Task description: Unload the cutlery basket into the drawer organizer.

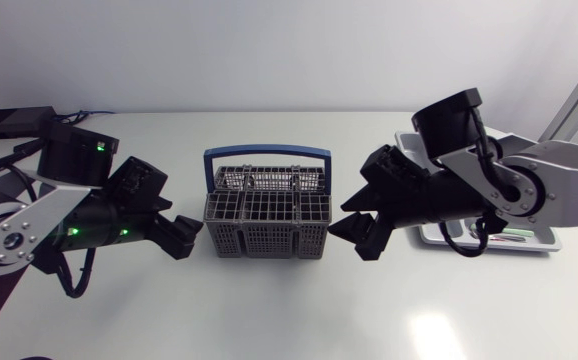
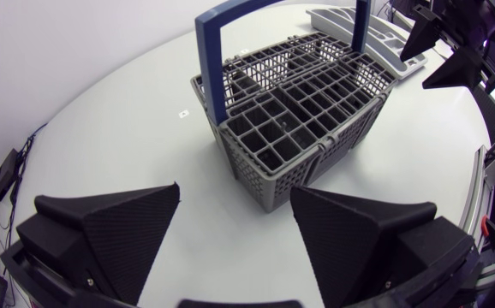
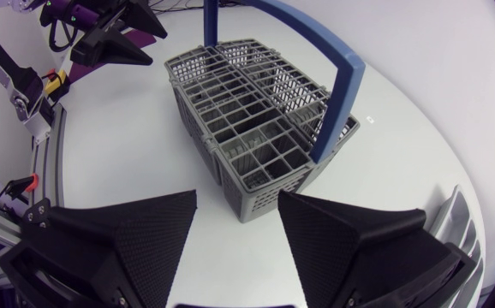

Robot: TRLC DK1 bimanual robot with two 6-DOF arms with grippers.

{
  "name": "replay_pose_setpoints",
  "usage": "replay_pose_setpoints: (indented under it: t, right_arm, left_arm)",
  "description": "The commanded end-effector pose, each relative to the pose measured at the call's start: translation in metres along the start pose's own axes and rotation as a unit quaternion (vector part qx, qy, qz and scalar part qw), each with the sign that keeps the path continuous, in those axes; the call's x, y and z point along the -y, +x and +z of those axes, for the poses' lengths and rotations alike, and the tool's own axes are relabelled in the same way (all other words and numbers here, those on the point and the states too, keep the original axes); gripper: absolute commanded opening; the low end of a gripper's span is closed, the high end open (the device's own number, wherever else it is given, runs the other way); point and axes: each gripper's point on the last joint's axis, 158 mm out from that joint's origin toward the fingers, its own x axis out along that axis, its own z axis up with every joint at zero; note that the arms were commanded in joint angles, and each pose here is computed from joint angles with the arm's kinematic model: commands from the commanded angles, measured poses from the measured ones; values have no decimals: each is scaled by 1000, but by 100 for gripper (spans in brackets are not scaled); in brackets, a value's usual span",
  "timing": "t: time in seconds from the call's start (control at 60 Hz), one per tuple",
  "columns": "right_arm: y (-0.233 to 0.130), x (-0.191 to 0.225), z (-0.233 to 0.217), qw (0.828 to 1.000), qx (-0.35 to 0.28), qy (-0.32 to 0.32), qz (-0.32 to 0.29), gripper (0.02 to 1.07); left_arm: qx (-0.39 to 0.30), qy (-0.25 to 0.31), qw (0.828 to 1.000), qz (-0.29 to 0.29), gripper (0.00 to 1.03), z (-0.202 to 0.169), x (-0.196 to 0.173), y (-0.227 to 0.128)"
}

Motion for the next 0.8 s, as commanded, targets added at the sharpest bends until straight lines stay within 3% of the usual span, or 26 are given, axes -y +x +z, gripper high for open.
replay_pose_setpoints:
  t: [0.0,0.783]
  right_arm:
    - [12,0,-11,1000,-15,17,2,72]
    - [39,32,-6,999,-31,27,-29,72]
  left_arm:
    - [-13,5,1000,-5,98,-12,1,12]
    - [-8,17,1000,-11,98,9,2,33]
